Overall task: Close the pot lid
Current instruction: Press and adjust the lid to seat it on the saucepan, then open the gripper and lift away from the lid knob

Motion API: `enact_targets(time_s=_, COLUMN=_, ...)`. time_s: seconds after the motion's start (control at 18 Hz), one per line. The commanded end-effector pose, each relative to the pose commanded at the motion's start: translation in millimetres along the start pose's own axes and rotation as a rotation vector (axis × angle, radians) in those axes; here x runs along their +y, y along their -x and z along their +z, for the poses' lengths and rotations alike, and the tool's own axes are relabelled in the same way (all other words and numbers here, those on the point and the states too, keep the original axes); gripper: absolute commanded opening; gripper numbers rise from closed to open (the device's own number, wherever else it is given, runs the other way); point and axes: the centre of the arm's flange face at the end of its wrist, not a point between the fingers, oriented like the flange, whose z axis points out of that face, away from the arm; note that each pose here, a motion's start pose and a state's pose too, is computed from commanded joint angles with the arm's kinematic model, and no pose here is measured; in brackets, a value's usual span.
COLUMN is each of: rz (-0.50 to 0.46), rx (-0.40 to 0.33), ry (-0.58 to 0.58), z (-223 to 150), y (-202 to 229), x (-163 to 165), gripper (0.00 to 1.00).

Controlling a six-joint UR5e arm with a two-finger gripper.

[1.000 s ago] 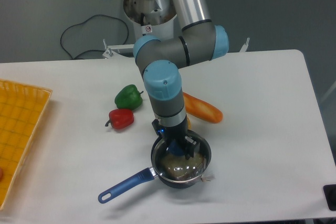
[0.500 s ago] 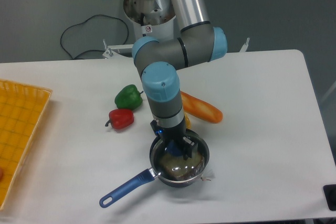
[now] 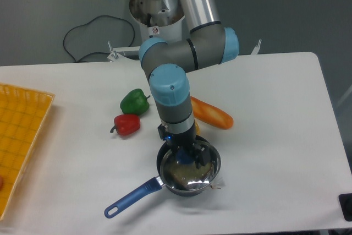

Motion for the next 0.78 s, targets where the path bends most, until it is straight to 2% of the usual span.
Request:
enact_targets(time_s=0.33, rz=-0.039, rx=-0.052, ry=-0.052, z=-36.2, y=33.9, x=8.0, gripper=1.0)
enact_targets(time_s=0.44, rz=-0.062, rx=-0.038, ry=-0.088, z=-41.1, y=45.2, x=16.3, gripper=1.0)
enact_targets(time_s=0.56, rz=-0.079, rx=-0.021, ry=-0.078, z=-49.3, y=52.0, x=29.6, gripper=1.0)
enact_targets(time_s=0.78, rz=0.001, rx=0.031, ry=-0.037, z=-53.7, y=62.5, x=59.9, gripper=1.0)
